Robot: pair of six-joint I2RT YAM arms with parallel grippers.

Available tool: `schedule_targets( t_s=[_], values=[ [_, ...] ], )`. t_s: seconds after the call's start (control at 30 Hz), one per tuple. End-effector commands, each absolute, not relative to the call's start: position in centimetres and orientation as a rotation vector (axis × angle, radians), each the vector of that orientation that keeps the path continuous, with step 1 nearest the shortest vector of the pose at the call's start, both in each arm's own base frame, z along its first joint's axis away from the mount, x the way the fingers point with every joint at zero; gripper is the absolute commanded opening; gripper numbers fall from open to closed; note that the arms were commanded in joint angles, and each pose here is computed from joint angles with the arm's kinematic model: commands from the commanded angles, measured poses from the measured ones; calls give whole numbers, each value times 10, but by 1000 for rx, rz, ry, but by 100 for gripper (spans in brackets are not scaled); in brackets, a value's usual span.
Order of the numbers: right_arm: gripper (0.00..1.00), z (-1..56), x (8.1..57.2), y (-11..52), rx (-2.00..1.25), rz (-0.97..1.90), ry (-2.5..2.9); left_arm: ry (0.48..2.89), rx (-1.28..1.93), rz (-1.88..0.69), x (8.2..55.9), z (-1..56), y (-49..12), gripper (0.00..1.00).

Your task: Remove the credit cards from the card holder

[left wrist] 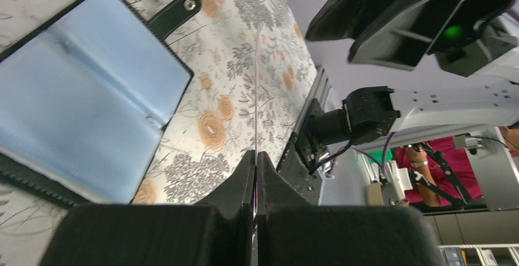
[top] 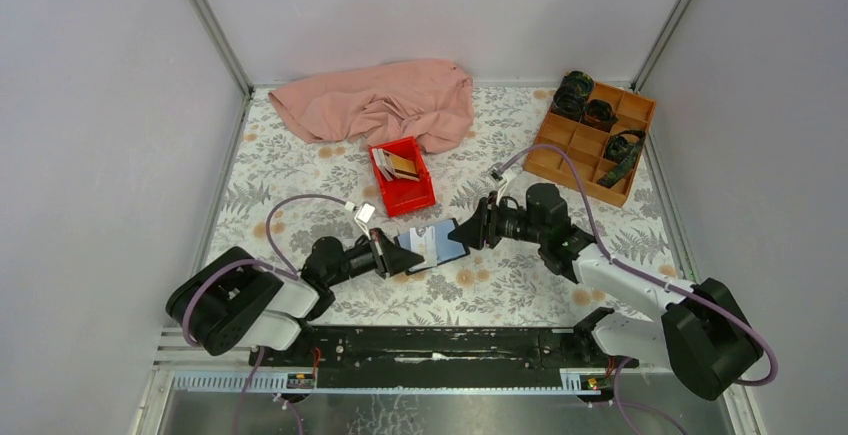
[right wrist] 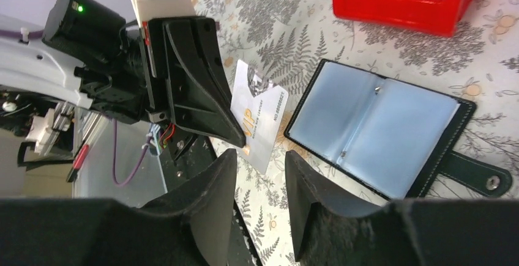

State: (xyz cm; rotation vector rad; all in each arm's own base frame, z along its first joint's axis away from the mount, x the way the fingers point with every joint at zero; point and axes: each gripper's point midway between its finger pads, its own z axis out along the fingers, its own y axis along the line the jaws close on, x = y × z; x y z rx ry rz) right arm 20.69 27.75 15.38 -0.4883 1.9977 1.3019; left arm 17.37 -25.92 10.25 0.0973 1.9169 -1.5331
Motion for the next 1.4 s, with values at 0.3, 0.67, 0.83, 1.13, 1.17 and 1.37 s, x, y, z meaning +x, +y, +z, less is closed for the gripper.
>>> schedule_targets(
  t_s=[0.3,0.67,0.83,1.13,1.17,1.37],
  values=[
    [41,161,181,303,-647,1425,1919,1662,215,-1756,162,165,-283,0],
    [0,166,171,304,-686,1463,1894,1622,264,-1783,159,178,-289,20],
    [0,165,164,298,-791,1415,1895,1623,284,-1768,158,179,-288,40],
    [0,171,133,298,-943,1566,1875,1622,353,-1734,154,184,-286,34],
    [0,170,131,299,-952,1579,1879,1615,361,-1734,153,186,-286,34],
    [0,161,129,300,-951,1579,1913,1627,389,-1714,152,187,-286,24]
  ],
)
